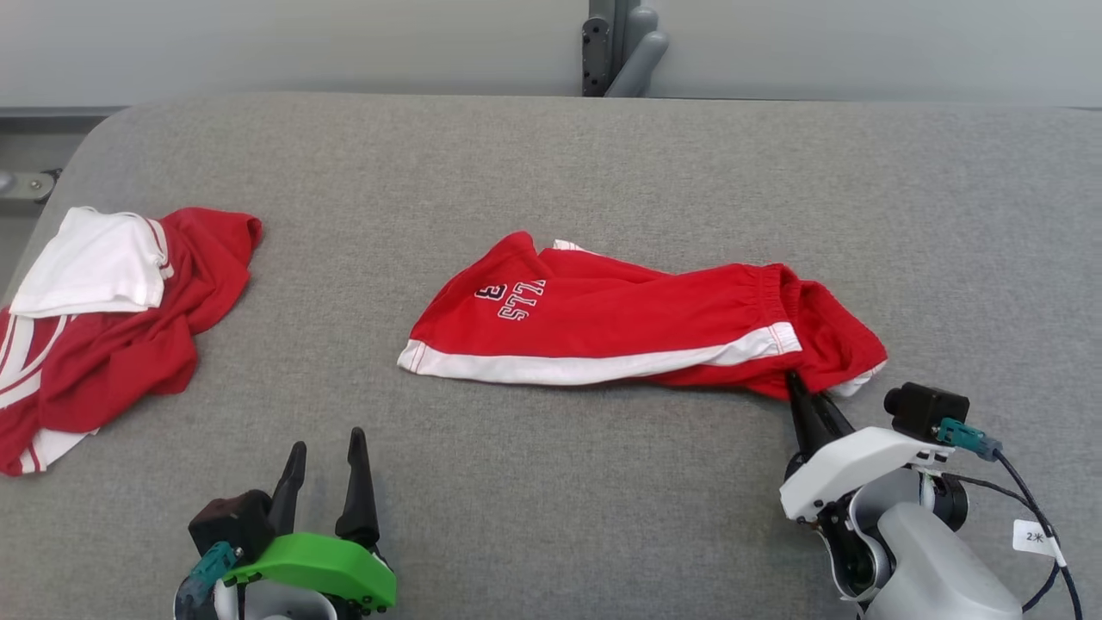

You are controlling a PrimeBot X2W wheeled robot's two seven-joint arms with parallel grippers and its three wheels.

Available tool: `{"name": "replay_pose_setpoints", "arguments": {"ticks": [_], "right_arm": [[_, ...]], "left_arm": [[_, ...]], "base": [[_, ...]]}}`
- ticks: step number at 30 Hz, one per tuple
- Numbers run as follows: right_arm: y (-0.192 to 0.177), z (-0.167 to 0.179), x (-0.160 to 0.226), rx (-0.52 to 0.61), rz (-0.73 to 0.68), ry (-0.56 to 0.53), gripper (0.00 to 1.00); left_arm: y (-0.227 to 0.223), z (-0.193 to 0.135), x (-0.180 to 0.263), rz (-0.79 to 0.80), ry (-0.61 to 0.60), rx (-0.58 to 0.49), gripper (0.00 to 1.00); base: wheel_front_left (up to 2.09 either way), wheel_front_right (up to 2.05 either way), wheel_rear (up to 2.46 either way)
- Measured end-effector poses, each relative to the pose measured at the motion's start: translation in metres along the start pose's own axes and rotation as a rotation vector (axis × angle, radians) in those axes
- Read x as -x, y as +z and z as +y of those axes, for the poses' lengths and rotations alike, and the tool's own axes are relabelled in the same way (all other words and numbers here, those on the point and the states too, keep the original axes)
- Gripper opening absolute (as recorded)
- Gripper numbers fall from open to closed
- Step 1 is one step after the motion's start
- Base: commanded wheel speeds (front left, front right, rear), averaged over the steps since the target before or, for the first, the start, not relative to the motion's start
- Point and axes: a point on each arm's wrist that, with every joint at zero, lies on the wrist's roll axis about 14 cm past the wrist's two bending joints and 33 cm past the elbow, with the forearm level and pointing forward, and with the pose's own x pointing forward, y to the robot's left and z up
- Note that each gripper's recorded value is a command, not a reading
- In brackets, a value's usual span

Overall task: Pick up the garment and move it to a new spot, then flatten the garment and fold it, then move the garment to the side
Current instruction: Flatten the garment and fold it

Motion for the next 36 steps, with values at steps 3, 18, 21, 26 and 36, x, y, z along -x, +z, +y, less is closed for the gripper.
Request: {"name": "replay_pose_setpoints", "arguments": {"ticks": [3, 18, 21, 26, 36], "right_arm": [[0.018, -0.002, 0.009, 0.11, -0.038, 0.023, 1.0], [0.078, -0.022, 0.07, 0.306, -0.267, -0.063, 1.0], [0.075, -0.029, 0.082, 0.319, -0.27, -0.092, 1.0], [0.073, -0.033, 0.094, 0.335, -0.275, -0.114, 1.0], [0.06, -0.03, 0.091, 0.332, -0.243, -0.103, 1.0]], "left_arm": [[0.001, -0.008, 0.0, -0.002, -0.03, -0.024, 1.0], [0.012, -0.031, -0.003, -0.042, -0.11, -0.137, 1.0], [0.013, -0.033, -0.004, -0.047, -0.117, -0.16, 1.0], [0.012, -0.033, 0.001, -0.048, -0.123, -0.2, 1.0], [0.003, -0.032, 0.001, -0.022, -0.125, -0.218, 1.0]], "base": [[0.0, 0.0, 0.0], [0.0, 0.0, 0.0], [0.0, 0.0, 0.0], [0.0, 0.0, 0.0], [0.0, 0.0, 0.0]]}}
